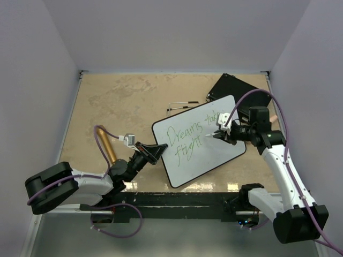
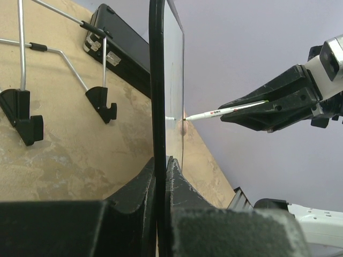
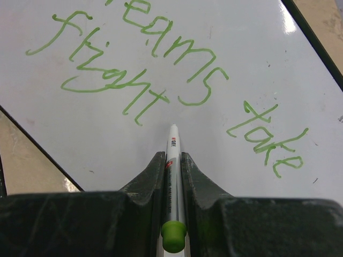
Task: Write a sentence on the whiteboard
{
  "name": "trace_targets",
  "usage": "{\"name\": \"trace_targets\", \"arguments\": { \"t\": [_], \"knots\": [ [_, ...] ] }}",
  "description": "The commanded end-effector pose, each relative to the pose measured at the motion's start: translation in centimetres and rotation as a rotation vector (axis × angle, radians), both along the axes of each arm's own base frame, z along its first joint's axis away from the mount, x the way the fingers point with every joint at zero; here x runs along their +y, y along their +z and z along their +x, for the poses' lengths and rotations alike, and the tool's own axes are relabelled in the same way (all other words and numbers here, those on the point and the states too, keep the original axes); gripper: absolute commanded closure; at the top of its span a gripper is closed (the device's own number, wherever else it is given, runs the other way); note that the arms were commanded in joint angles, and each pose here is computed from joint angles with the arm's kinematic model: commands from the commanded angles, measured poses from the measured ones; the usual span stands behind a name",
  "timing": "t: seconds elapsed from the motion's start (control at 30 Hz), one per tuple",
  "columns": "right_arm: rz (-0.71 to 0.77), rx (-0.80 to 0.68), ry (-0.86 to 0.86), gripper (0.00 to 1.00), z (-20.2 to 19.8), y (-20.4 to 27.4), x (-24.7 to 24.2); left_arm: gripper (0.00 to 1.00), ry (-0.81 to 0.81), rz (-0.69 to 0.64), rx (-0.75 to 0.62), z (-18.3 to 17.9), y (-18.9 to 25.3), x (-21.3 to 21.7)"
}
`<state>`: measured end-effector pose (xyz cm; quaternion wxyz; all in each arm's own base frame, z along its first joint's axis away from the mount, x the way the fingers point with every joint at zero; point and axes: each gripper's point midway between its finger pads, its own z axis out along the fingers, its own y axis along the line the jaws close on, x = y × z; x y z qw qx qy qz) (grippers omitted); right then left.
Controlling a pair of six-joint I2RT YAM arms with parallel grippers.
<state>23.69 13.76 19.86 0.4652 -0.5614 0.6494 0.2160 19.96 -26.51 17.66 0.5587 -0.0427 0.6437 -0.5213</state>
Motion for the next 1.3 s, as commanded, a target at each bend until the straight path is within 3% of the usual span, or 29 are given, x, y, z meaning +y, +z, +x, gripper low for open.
{"name": "trace_targets", "arguments": {
  "t": [0.0, 1.27],
  "knots": [
    [0.008, -0.047, -0.036, 1.00, 1.1, 0.7, 0.8, 1.00, -0.024, 0.113, -0.018, -0.5, -2.4, 0.2],
    [-0.116, 0.009, -0.020, 1.00, -0.1, -1.2, -0.1, 1.00, -0.032, 0.107, -0.021, -0.8, -2.4, 0.3]
  ]
}}
